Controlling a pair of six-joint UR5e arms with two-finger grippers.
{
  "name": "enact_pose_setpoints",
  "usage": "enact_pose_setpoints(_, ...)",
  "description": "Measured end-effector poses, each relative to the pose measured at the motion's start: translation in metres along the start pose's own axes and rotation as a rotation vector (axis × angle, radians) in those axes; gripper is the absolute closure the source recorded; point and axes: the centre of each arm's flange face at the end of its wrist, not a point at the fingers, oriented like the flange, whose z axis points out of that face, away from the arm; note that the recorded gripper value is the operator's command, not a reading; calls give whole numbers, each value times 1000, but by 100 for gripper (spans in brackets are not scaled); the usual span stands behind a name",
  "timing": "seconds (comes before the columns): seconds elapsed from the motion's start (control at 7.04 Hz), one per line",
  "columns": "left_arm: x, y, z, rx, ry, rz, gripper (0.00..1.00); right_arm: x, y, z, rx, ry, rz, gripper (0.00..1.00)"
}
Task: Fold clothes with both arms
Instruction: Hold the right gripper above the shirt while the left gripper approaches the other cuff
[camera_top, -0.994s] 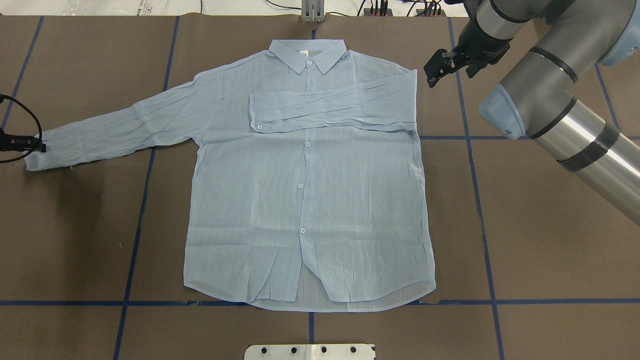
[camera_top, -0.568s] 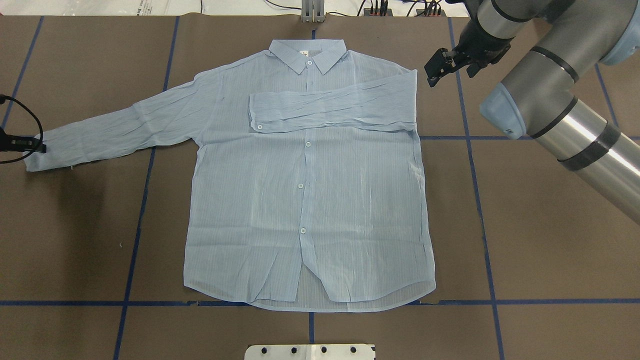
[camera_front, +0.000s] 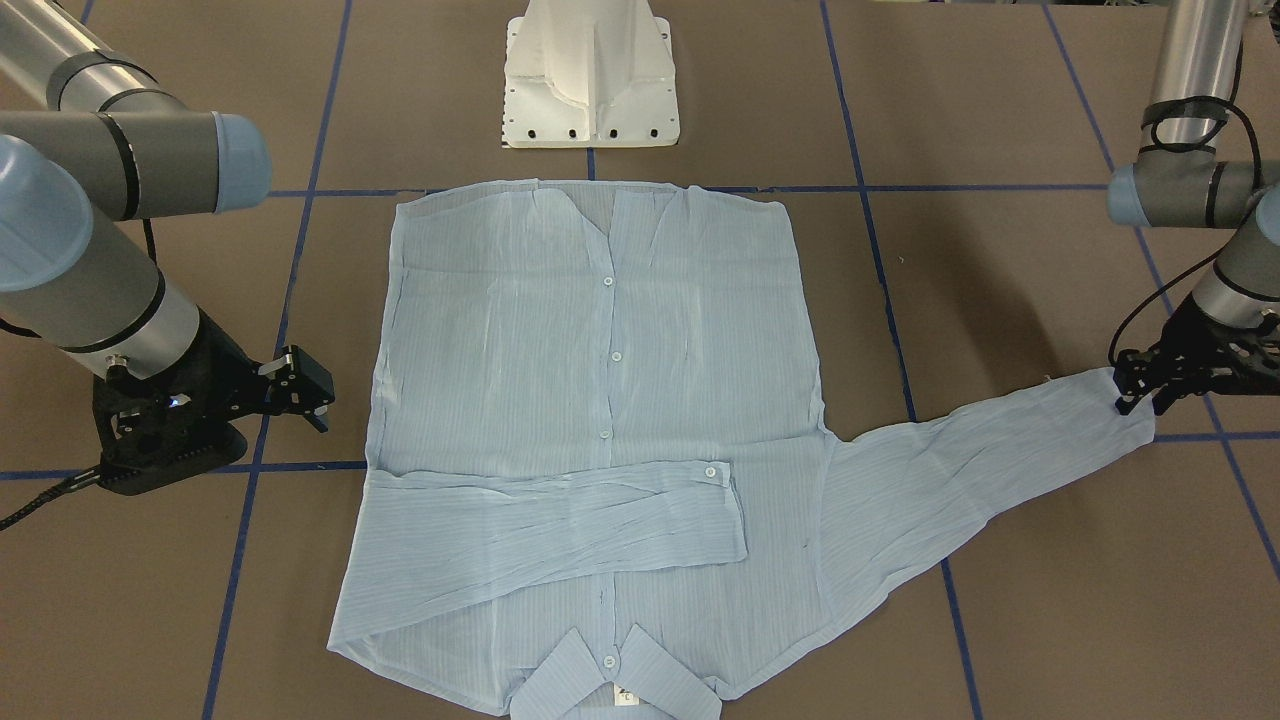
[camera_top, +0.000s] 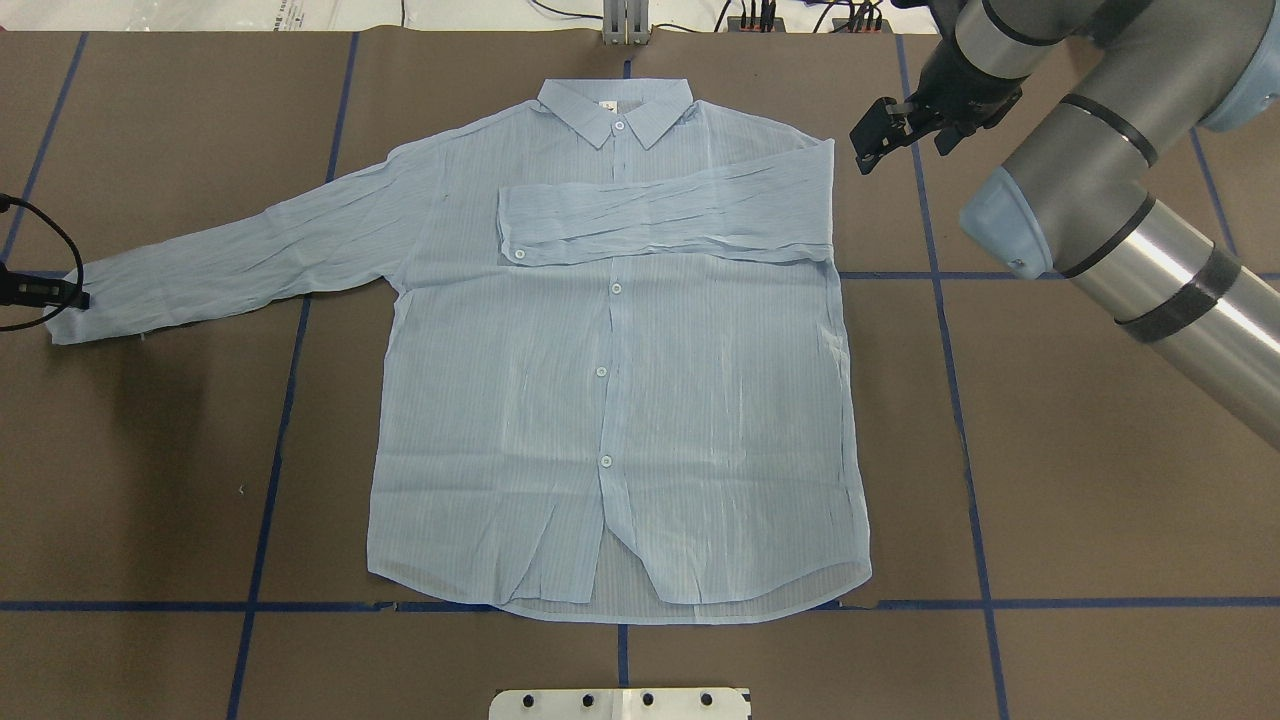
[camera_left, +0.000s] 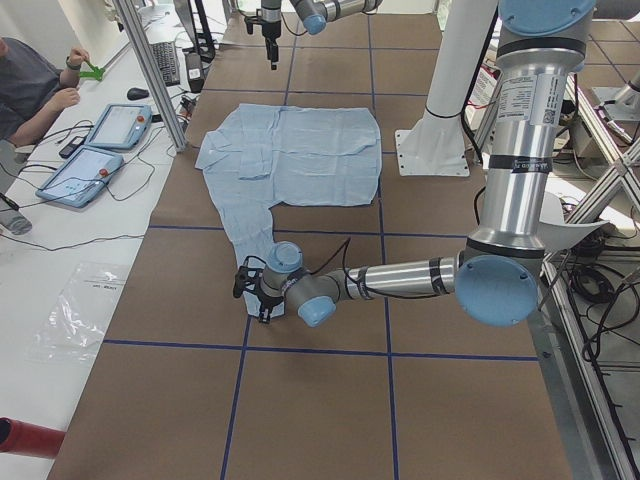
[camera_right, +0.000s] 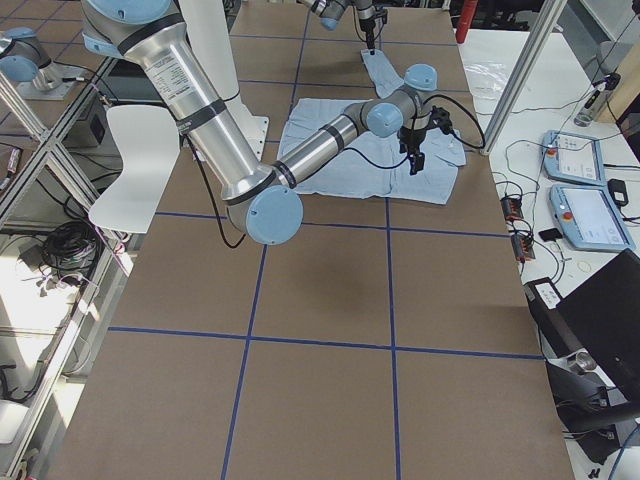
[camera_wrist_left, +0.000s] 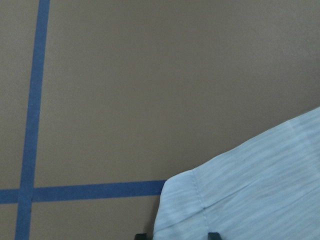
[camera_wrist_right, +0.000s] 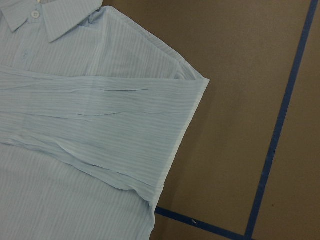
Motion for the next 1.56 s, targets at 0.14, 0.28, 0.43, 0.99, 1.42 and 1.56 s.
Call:
enact_pose_setpoints(0.14, 2, -1, -1, 0, 4, 1, 50, 0, 0, 0, 0, 2, 0, 0)
enact_pose_setpoints(0.28, 3, -2, -1, -2, 11, 2, 50, 1, 0, 1, 1, 4, 0, 0)
enact_pose_setpoints(0.43, 5, -3, -2, -6, 18, 3, 50, 1, 1, 1, 1, 5, 0, 0)
enact_pose_setpoints(0.99, 3, -3, -5, -6, 23, 1, 50, -1, 1, 3, 0, 5, -1, 0)
enact_pose_setpoints(1.42, 4, -3, -9, -3, 24, 1, 57, -2, 2, 3, 1, 3, -1, 0)
enact_pose_setpoints(1.56, 5, -4, -12, 0, 25, 0, 60, -2, 2, 3, 0, 3, -1, 0)
